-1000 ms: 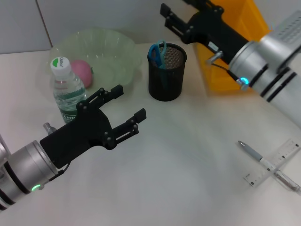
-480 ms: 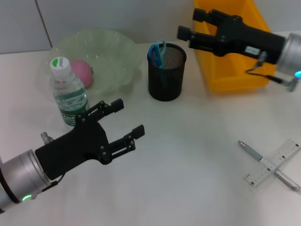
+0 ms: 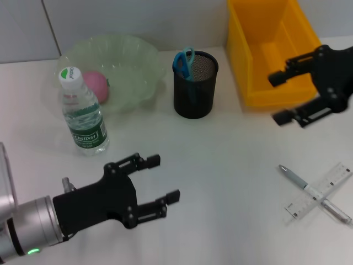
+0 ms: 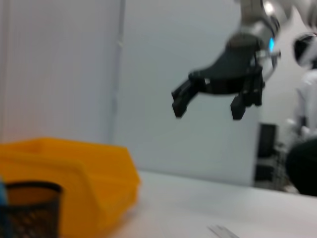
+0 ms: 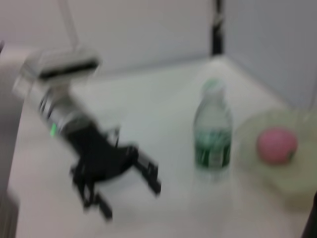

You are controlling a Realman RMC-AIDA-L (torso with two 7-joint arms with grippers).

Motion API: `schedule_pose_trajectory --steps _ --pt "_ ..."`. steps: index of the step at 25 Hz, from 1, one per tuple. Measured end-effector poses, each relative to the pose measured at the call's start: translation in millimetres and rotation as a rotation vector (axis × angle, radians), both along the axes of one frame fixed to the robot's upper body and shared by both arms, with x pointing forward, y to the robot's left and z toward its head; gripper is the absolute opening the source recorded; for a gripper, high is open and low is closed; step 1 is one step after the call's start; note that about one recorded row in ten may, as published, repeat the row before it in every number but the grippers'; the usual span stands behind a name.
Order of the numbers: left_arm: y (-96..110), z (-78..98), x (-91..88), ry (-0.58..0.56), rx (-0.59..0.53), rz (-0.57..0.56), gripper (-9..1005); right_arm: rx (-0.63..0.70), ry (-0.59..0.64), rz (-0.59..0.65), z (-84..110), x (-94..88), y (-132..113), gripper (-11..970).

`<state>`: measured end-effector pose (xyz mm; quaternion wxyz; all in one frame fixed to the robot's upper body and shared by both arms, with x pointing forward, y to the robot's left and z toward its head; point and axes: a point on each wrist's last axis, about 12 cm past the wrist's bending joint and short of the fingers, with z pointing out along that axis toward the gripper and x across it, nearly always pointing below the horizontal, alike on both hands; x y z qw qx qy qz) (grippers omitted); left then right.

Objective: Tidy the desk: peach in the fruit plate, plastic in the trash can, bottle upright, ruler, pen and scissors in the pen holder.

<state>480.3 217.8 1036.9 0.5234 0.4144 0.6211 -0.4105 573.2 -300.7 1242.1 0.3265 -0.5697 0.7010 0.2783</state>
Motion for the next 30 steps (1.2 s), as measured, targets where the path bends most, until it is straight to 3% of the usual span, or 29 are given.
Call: schedule_pose_trajectory --steps 1,2,3,7,12,22,30 --pt "-1 -0.5 -0.4 0.009 0.011 -0.016 785 -0.065 -0.014 0.023 5.9 -1.5 2 834" --pt "-1 -0.8 -0.6 0.022 0.019 -0.028 785 -0.219 -0.044 0.052 16.8 -3.5 10 834" --pt "-1 -1.1 -0.7 0.033 0.026 -0.038 785 -0.219 -0.044 0.052 16.8 -3.5 10 833" --pt "-3 -0.7 0.1 0.050 0.041 -0.056 785 -0.511 -0.053 0.079 29.5 -5.1 42 832" --pt "-5 -1.4 0.1 0.057 0.041 -0.056 785 -0.647 -0.036 0.134 19.1 -13.2 68 831" --pt "-2 -1.7 2.1 0.064 0.033 -0.025 784 -0.746 0.048 0.236 -13.7 -34.9 78 830" --pt "1 -2.2 3.8 0.076 0.027 0.007 785 -0.784 0.075 0.280 -19.5 -39.5 73 831"
